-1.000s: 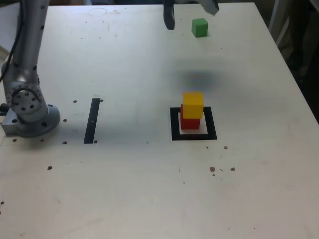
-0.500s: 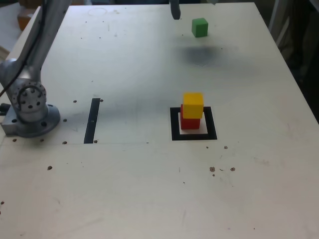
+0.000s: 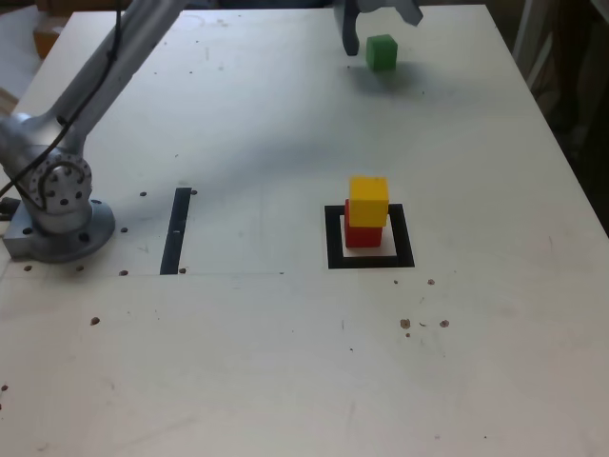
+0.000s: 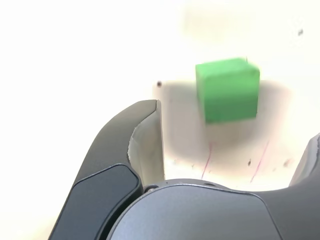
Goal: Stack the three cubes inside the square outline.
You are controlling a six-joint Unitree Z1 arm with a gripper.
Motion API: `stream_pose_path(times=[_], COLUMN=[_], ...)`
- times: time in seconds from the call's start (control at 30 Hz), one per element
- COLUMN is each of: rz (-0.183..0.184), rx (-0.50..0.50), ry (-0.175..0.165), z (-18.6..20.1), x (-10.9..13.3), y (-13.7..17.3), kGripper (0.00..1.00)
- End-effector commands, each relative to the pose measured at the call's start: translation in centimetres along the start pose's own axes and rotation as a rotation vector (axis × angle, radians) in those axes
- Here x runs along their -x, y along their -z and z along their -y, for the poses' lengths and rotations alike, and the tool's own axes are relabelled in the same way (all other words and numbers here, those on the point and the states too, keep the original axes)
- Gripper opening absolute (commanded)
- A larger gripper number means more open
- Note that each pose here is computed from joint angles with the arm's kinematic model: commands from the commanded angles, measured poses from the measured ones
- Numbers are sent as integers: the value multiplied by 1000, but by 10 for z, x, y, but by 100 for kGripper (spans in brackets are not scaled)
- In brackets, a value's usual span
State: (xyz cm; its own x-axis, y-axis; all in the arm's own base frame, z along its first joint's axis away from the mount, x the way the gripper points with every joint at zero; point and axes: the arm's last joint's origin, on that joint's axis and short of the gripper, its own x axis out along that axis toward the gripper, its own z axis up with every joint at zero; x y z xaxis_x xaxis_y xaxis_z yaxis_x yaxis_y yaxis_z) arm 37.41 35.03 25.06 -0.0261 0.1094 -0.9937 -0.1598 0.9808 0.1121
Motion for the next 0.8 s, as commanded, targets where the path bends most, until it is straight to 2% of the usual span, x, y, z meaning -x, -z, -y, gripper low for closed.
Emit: stream_pose_path(times=[0.0,0.17,0.4,0.6,0.77], rz=[-13,-31,-40,-47,-47], rx=[2,-8,-26,-37,-45], ry=[2,-17,-73,-74,-72], z=[-3,-3,2,4,4], x=[-6,-19,-19,-25,-29], y=[-1,-8,-16,-20,-22], kGripper=[100,100,100,97,88])
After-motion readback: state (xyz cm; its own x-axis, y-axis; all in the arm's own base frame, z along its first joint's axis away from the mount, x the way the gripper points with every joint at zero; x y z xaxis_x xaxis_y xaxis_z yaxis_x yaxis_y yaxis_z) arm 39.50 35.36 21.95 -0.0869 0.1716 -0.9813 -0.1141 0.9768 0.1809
